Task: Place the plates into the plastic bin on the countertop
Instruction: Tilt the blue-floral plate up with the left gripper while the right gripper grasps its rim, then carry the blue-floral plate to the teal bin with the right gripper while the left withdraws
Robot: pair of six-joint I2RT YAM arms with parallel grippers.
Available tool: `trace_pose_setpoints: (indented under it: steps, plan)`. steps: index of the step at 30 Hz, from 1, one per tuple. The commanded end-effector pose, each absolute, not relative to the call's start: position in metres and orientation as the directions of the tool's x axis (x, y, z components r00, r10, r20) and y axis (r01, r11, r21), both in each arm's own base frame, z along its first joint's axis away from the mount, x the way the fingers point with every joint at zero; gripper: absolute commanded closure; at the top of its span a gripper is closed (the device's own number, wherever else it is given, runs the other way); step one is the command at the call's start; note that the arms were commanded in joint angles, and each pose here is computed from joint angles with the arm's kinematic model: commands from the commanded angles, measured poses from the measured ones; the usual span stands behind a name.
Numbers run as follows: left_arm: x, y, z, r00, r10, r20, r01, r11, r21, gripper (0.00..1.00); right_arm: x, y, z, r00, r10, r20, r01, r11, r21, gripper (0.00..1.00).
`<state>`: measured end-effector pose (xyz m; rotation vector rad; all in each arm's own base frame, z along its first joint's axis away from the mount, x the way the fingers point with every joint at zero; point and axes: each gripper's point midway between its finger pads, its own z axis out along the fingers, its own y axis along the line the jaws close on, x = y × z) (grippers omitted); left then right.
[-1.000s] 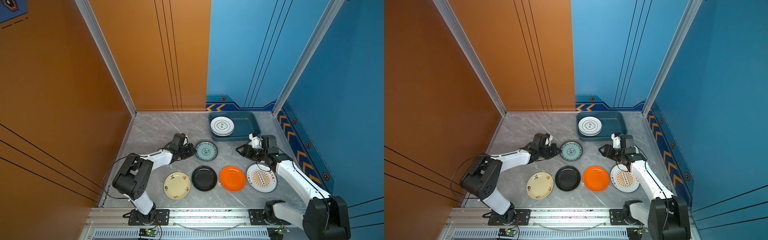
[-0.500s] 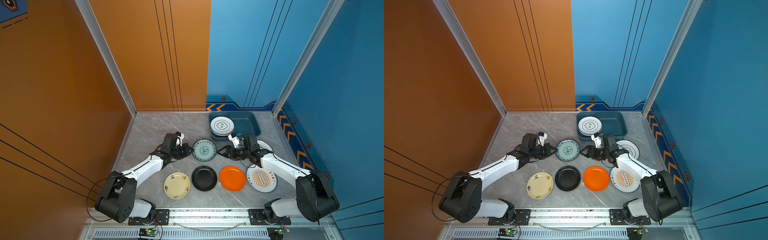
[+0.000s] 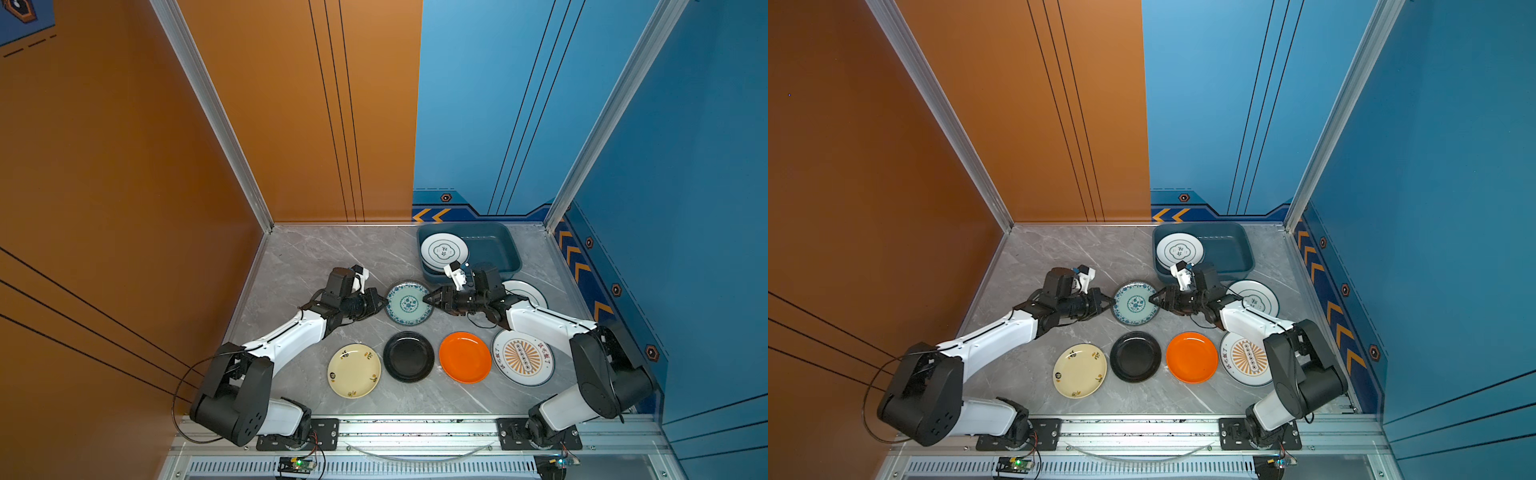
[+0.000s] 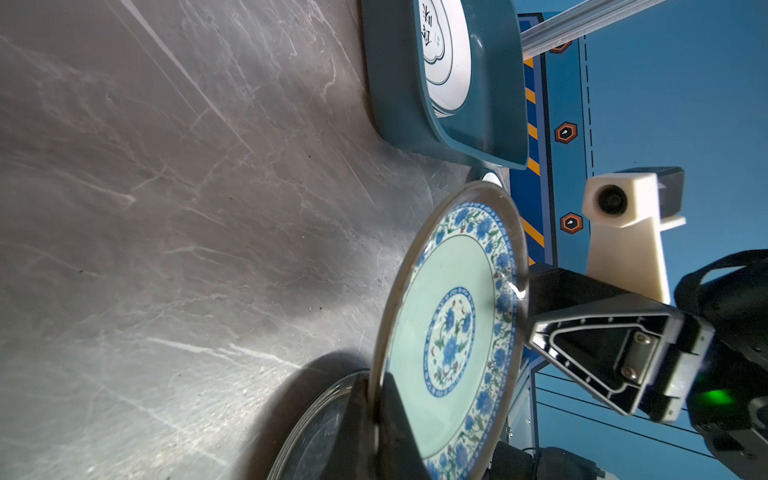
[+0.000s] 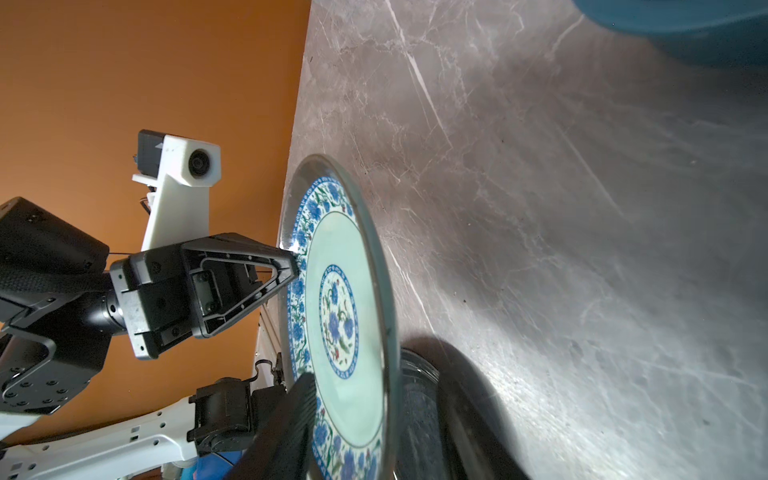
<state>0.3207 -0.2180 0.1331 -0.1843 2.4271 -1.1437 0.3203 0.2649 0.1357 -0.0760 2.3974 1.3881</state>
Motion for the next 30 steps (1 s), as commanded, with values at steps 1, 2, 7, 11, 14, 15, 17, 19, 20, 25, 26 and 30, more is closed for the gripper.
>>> trace_pose_setpoints:
  steps: [1, 2, 7, 11, 14, 15, 17, 19, 20, 25, 26, 30]
  plan:
    - [0.325, -0.23, 0.15, -0.89, -0.274, -0.365, 0.125, 0.623, -0.772, 1.0, 0.329, 0.277, 0.151, -0.924, 0.147, -0.354, -0.256, 0.453, 0.854, 0.6]
    - [0.324, -0.231, 0.149, -0.891, -0.269, -0.365, 0.127, 0.624, -0.771, 1.0, 0.33, 0.279, 0.152, -0.925, 0.145, -0.352, -0.256, 0.449, 0.856, 0.62]
    - [0.324, -0.238, 0.146, -0.895, -0.251, -0.369, 0.137, 0.633, -0.762, 1.0, 0.331, 0.285, 0.149, -0.93, 0.133, -0.342, -0.252, 0.446, 0.859, 0.75]
    - [0.324, -0.24, 0.145, -0.897, -0.246, -0.367, 0.136, 0.637, -0.759, 1.0, 0.332, 0.285, 0.148, -0.932, 0.137, -0.335, -0.244, 0.447, 0.861, 0.81]
    - [0.324, -0.24, 0.144, -0.897, -0.242, -0.369, 0.136, 0.645, -0.752, 1.0, 0.332, 0.285, 0.147, -0.934, 0.137, -0.329, -0.237, 0.448, 0.862, 0.86]
    - [0.324, -0.239, 0.144, -0.897, -0.239, -0.372, 0.137, 0.648, -0.749, 0.99, 0.332, 0.285, 0.147, -0.935, 0.135, -0.329, -0.238, 0.449, 0.861, 0.88]
    - [0.324, -0.238, 0.142, -0.897, -0.238, -0.373, 0.134, 0.657, -0.742, 0.95, 0.333, 0.285, 0.148, -0.936, 0.133, -0.326, -0.236, 0.451, 0.861, 0.91]
    - [0.324, -0.238, 0.141, -0.896, -0.239, -0.373, 0.132, 0.659, -0.74, 0.86, 0.333, 0.283, 0.149, -0.937, 0.13, -0.325, -0.232, 0.463, 0.855, 0.95]
    - [0.323, -0.238, 0.14, -0.897, -0.235, -0.373, 0.134, 0.66, -0.739, 0.83, 0.334, 0.282, 0.149, -0.936, 0.132, -0.325, -0.229, 0.472, 0.851, 0.97]
    - [0.321, -0.238, 0.138, -0.901, -0.217, -0.376, 0.142, 0.673, -0.726, 0.66, 0.341, 0.264, 0.158, -0.928, 0.136, -0.347, -0.224, 0.542, 0.81, 1.0]
    - [0.321, -0.237, 0.138, -0.899, -0.216, -0.382, 0.144, 0.677, -0.722, 0.61, 0.343, 0.259, 0.163, -0.924, 0.137, -0.357, -0.227, 0.555, 0.8, 1.0]
    - [0.317, -0.233, 0.136, -0.892, -0.202, -0.405, 0.158, 0.699, -0.697, 0.45, 0.356, 0.234, 0.184, -0.907, 0.153, -0.392, -0.222, 0.617, 0.755, 1.0]
